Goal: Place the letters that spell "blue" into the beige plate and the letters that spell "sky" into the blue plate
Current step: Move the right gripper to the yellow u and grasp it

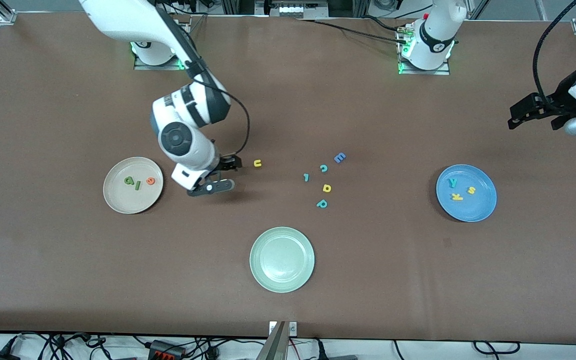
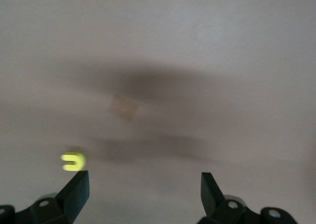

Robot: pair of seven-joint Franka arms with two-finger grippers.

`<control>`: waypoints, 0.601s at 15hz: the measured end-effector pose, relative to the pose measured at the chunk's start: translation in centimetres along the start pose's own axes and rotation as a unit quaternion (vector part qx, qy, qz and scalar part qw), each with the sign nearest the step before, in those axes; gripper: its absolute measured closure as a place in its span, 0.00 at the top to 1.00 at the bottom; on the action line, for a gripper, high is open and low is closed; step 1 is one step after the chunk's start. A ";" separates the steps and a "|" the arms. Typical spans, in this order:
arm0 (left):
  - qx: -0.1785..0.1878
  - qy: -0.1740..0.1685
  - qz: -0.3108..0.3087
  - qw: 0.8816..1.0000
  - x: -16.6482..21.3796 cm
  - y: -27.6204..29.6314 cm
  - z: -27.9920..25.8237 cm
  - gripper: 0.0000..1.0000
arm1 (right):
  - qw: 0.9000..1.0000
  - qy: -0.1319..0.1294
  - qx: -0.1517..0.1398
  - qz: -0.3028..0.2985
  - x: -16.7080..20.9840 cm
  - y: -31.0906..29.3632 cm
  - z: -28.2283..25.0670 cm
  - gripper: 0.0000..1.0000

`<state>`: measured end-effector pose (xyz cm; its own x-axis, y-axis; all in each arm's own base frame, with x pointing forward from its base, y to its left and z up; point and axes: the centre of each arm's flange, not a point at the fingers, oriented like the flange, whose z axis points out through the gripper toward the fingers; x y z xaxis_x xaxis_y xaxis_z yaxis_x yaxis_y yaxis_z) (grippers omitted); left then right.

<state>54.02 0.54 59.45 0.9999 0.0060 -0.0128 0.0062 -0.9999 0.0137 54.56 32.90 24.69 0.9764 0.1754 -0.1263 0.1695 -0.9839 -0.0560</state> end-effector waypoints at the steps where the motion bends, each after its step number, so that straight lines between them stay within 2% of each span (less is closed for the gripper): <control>1: 0.000 0.000 0.000 1.000 0.0 0.0 0.0 1.00 | 1.000 0.002 -0.001 0.007 -0.4 -1.4 0.5 1.00; 7: 0.000 -0.007 0.001 1.000 -0.1 0.1 0.1 1.00 | 0.999 0.017 -0.002 0.043 -2.4 -7.4 4.6 0.99; 8: 0.000 -0.007 0.001 1.000 -0.1 0.1 0.2 1.00 | 0.999 0.016 -0.003 0.045 -2.7 -8.0 5.2 0.97; 9: 0.000 -0.008 0.002 1.000 -0.1 0.2 0.2 1.00 | 0.999 0.014 -0.005 0.046 -3.1 -8.5 5.7 0.92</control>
<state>53.91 0.36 59.23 0.9996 0.0027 -0.0284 0.0031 -0.9999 0.0135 49.38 40.93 19.94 0.9913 0.0830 -0.1020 0.0797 -0.9962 -0.0363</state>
